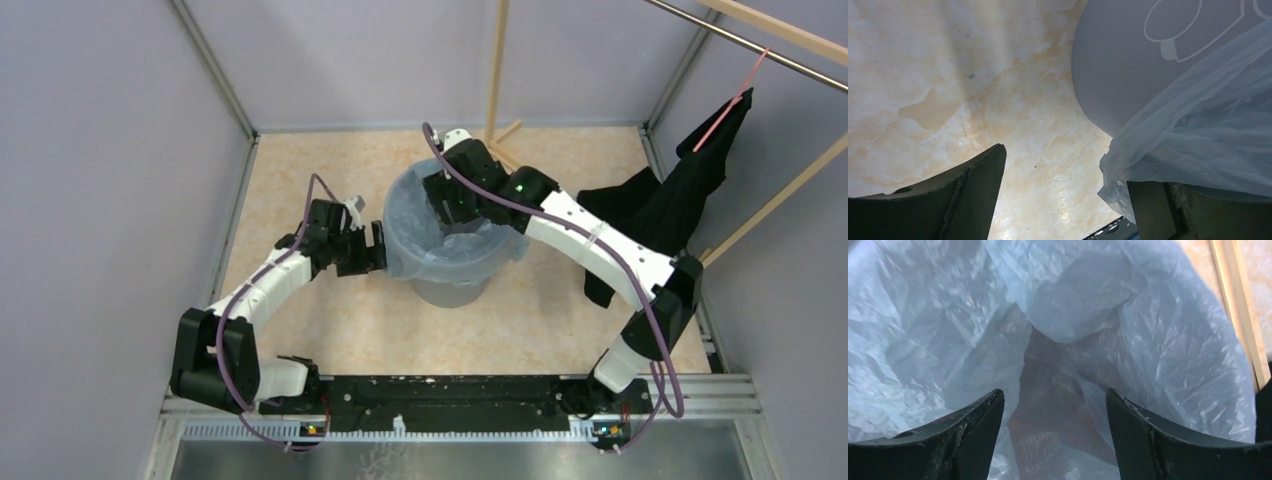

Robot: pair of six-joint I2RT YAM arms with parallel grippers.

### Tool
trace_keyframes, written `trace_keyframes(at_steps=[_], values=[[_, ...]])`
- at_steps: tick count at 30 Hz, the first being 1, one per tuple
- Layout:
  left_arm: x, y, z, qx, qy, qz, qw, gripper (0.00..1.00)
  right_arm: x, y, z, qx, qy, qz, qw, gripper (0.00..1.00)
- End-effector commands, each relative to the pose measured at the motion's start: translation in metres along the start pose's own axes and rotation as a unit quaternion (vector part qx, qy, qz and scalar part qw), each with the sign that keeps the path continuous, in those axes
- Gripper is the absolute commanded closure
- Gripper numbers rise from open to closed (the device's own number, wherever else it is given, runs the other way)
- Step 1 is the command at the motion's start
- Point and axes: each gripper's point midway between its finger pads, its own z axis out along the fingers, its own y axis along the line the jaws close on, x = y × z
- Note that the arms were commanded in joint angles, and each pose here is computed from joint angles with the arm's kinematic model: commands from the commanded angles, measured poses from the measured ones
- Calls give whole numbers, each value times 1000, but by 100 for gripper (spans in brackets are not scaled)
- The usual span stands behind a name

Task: Put the trash bags into the trash bin

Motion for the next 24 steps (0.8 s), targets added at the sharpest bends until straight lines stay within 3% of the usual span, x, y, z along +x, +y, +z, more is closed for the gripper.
trace_keyframes(at_steps=[1, 6, 12, 20, 24], values=[[1, 1, 0, 2, 13, 28, 1000, 8, 7, -1, -4, 11, 4, -10, 1000, 26], [2, -1, 5, 11, 24, 26, 999, 8, 15, 32, 32, -49, 3, 9, 999, 17], [1, -4, 4, 18, 20, 29, 999, 7, -6, 77, 51, -141, -33, 51, 988, 16], [0, -5, 3, 26, 17, 32, 999, 7, 3, 6, 26, -9, -58, 51, 997, 8], [-2, -5, 3, 33, 16, 27, 999, 7, -8, -17, 27, -4, -79, 76, 994, 7]])
